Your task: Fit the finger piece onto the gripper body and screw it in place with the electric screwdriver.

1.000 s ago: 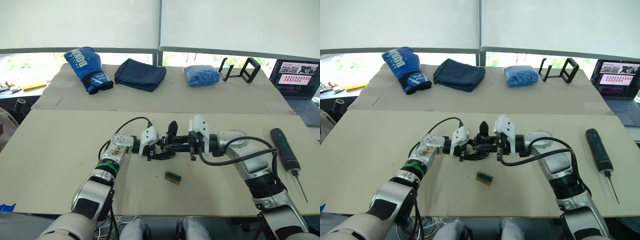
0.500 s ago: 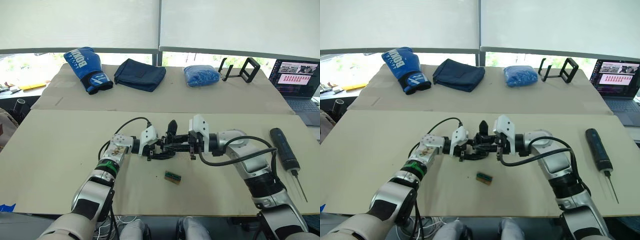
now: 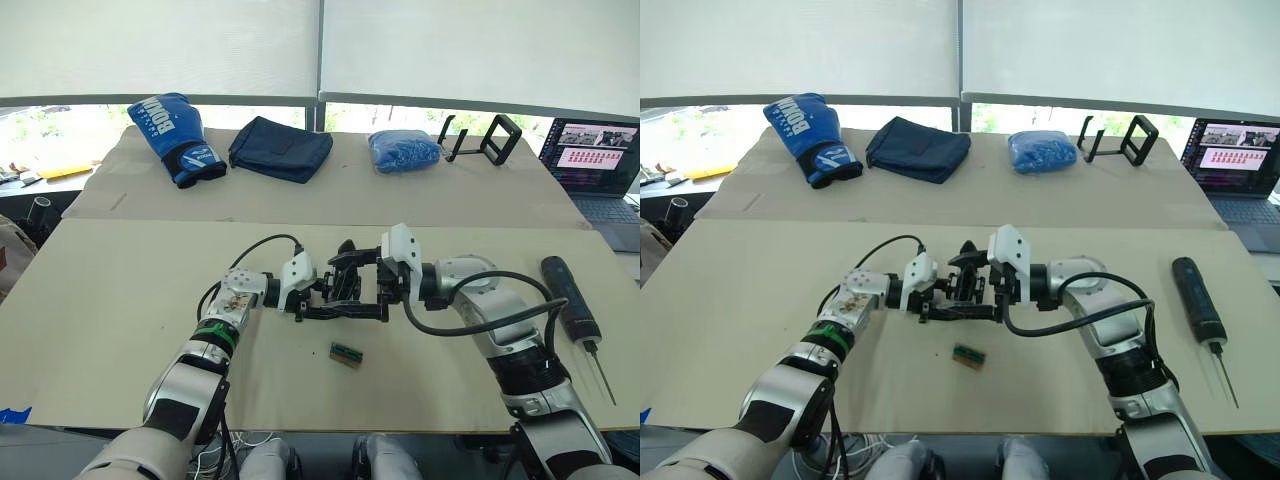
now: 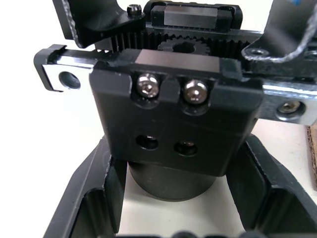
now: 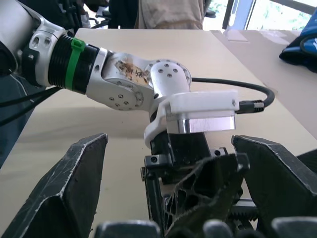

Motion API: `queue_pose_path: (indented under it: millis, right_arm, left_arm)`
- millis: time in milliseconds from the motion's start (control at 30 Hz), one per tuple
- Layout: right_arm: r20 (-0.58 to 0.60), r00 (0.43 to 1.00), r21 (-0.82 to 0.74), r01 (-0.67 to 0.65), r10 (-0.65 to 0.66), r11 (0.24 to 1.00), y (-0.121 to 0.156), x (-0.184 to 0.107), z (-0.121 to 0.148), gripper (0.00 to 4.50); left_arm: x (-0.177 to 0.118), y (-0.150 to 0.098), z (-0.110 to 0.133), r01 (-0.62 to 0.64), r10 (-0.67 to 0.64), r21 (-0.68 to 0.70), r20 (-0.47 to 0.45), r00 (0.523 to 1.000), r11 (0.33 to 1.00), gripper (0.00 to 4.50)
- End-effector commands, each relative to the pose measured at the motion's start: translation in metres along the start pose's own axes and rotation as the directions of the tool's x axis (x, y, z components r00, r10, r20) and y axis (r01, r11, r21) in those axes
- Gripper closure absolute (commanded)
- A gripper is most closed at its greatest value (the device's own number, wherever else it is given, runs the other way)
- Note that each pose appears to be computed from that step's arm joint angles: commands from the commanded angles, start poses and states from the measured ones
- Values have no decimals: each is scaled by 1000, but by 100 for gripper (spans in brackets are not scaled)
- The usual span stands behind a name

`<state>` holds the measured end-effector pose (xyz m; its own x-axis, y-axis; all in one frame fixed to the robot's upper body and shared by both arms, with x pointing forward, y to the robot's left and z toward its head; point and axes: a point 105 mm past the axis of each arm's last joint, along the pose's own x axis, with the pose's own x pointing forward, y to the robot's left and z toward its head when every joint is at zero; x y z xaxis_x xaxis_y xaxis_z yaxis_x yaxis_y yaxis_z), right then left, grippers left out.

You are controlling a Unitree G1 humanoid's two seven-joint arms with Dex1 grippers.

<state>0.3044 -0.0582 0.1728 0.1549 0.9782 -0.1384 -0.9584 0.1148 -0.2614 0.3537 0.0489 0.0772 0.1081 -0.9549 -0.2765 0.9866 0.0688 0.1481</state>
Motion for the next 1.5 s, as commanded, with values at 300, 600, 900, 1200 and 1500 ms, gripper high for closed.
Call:
queue_pose_path:
  millis: [300,600,900,1200,1500]
  right_arm:
    - [72,996,3,43,-43,999,-3,-14,9,2]
    - [134,988,67,67,-76,995,2,-23,6,2]
    - [196,979,-78,71,-55,994,9,-24,38,2]
    - [197,979,-128,83,-56,988,13,-35,62,0]
    - [194,978,-169,115,-81,979,16,-43,76,0]
  left_arm:
    - [7,-8,-4,34,-34,-18,-2,999,999,219]
    - [6,-8,-5,33,-33,-18,-2,999,999,219]
    - [6,-8,-4,28,-28,-15,1,1000,999,219]
    - [8,-7,-6,22,-22,-62,-6,1000,998,30]
    - [-4,-2,-8,-26,26,-45,-3,1000,999,3]
